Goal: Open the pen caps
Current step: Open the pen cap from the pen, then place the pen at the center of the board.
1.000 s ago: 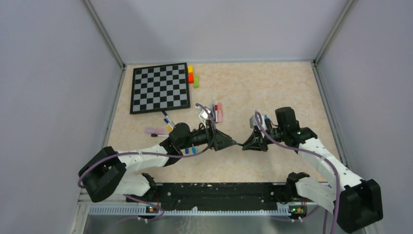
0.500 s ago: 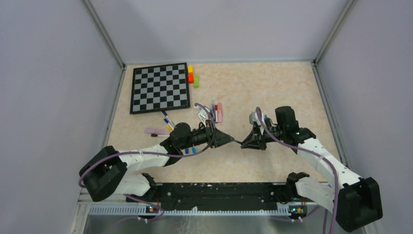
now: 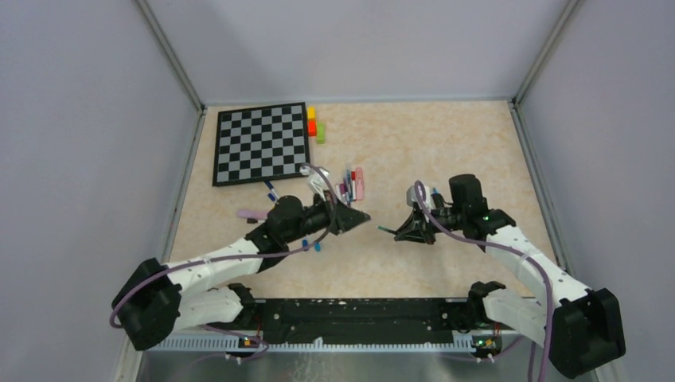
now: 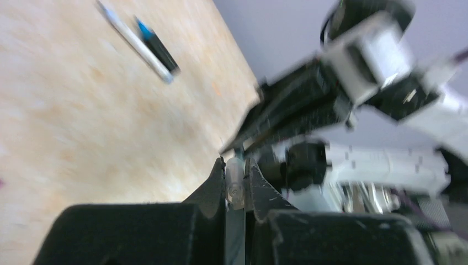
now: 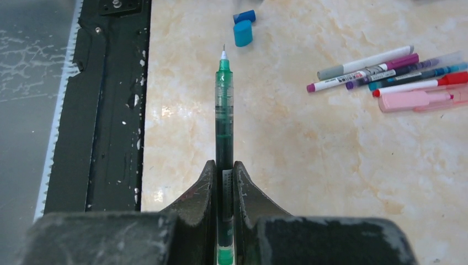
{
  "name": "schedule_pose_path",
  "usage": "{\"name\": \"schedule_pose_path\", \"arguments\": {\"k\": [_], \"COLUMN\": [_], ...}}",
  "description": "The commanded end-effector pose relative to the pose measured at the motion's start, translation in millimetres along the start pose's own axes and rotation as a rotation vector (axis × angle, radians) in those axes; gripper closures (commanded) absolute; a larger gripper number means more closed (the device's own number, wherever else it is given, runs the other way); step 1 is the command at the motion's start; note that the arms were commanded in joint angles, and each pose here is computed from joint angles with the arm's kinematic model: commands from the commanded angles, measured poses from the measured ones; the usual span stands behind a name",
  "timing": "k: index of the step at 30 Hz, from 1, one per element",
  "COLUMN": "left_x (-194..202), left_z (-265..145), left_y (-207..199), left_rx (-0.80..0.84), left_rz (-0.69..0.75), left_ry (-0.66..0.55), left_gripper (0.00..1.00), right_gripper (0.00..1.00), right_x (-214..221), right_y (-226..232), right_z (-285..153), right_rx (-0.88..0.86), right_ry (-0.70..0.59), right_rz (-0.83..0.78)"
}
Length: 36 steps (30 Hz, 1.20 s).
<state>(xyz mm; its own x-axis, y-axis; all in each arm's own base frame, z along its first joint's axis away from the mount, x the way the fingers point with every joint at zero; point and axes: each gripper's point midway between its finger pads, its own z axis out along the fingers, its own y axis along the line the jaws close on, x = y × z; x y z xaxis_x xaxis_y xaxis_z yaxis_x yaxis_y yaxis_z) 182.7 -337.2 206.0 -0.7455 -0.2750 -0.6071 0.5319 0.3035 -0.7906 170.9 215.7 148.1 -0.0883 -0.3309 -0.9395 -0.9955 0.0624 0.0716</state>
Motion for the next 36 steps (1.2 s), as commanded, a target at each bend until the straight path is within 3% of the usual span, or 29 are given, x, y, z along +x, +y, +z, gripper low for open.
{"name": "schedule_pose_path", "arguments": {"k": [1, 6, 10, 13, 16, 20, 26, 36], "left_x": [-89, -131, -116, -90, -70, -54, -32, -18], "left_z": [-31, -66, -61, -63, -70, -80, -87, -88], "left_y": [3, 0, 6, 22, 32, 41, 58, 66], "left_rx": [-0.088, -0.111, -0.15, -0.205, -0.212, -0.211, -0.231, -0.227], "left_rz": [0.025, 0.051, 0.097, 0.091, 0.085, 0.081, 0.064, 0.096], "left_ry": [-0.284, -0.407, -0.266, -0.145, -0.11, -0.112, -0.086, -0.034], "left_gripper": [1.0, 1.0, 1.0, 1.0, 0.92, 0.91, 0.93, 0.94], "right_gripper": [1.0, 1.0, 1.0, 1.0, 1.0, 1.0, 1.0, 1.0], "right_x": [10, 14, 11, 15, 25, 52, 90, 121], "right_y": [2, -3, -38, -78, -118, -151, -172, -187], "right_z": [-4, -3, -12, -31, -60, -94, -131, -145], "right_rx": [0.002, 0.016, 0.201, 0.431, 0.672, 0.878, 0.969, 1.025], "right_ry": [0.045, 0.068, 0.069, 0.061, 0.05, 0.095, 0.14, 0.194], "right_rz": [0.009, 0.037, 0.098, 0.167, 0.28, 0.449, 0.662, 0.727]}}
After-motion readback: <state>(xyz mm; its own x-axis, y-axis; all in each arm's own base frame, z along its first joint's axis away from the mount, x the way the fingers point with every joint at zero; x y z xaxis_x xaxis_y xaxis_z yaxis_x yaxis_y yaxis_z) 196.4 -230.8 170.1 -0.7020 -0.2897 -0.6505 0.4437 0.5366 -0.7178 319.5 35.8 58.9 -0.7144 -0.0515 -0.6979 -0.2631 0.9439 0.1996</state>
